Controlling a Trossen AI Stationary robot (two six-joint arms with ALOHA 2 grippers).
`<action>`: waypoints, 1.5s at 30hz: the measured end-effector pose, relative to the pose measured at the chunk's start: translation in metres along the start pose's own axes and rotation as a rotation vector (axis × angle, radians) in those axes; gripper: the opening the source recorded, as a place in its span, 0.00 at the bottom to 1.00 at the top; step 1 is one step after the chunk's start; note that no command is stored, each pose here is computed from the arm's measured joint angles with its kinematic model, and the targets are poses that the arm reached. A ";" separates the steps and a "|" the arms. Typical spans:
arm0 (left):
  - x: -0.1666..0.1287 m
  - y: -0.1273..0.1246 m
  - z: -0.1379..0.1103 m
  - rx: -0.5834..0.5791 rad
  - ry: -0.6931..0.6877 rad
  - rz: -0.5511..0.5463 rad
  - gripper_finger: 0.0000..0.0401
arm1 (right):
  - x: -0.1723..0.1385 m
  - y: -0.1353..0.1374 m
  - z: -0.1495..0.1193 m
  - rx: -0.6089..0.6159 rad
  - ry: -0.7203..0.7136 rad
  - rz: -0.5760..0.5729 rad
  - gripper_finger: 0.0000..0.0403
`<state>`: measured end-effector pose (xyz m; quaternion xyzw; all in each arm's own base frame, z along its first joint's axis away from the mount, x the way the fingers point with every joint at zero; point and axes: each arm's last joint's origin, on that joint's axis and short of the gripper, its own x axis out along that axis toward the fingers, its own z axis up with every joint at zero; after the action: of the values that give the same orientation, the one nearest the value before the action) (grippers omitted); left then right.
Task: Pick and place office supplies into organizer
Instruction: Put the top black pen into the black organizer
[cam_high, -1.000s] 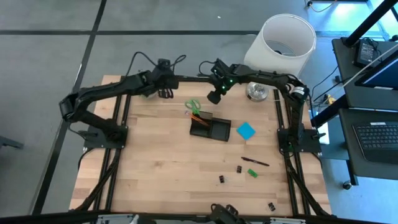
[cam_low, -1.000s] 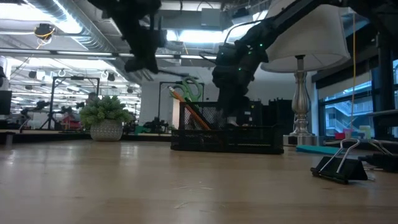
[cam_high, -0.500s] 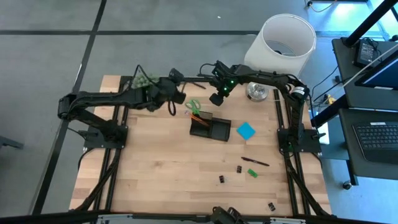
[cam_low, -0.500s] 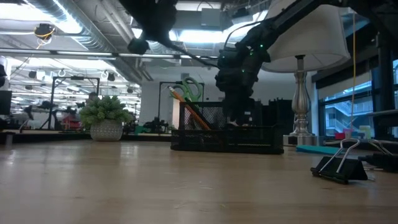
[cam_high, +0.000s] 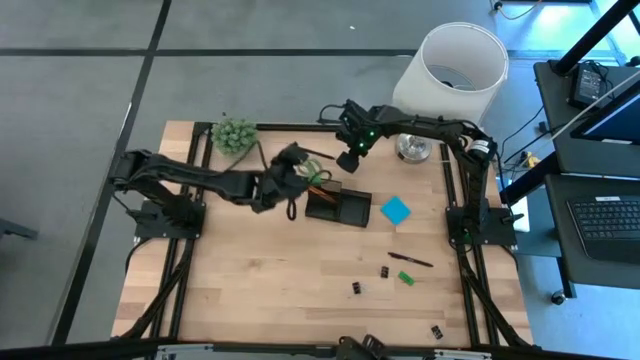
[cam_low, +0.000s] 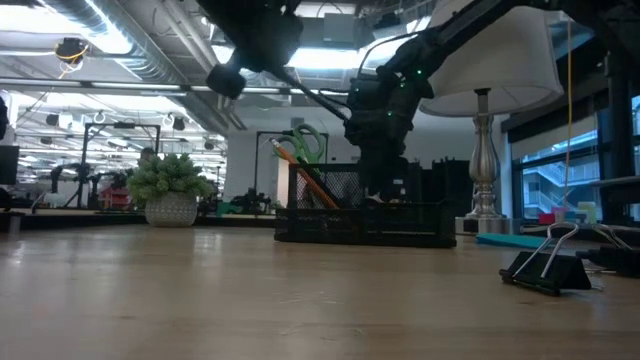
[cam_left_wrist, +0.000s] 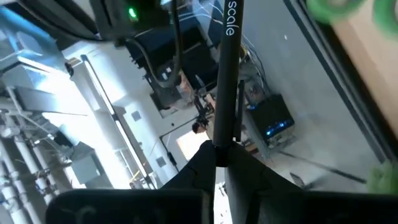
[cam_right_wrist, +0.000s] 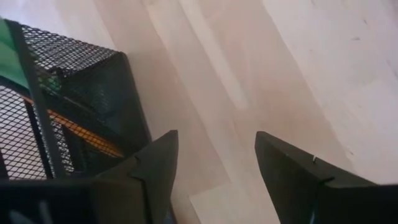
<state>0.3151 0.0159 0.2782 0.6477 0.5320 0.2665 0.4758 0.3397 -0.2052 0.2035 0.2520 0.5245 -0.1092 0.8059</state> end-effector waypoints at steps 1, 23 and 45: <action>-0.002 -0.001 0.004 -0.015 0.006 0.008 0.03 | 0.000 0.001 0.000 -0.003 0.001 0.000 0.54; -0.032 -0.013 0.036 -0.067 -0.080 0.049 0.03 | 0.003 0.009 -0.007 -0.030 0.071 -0.028 0.54; -0.027 -0.044 0.048 -0.113 -0.120 -0.065 0.03 | -0.036 0.037 -0.010 -0.130 -0.012 -0.183 0.54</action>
<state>0.3285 -0.0267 0.2231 0.6169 0.5074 0.2412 0.5512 0.3328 -0.1719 0.2432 0.1497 0.5463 -0.1495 0.8104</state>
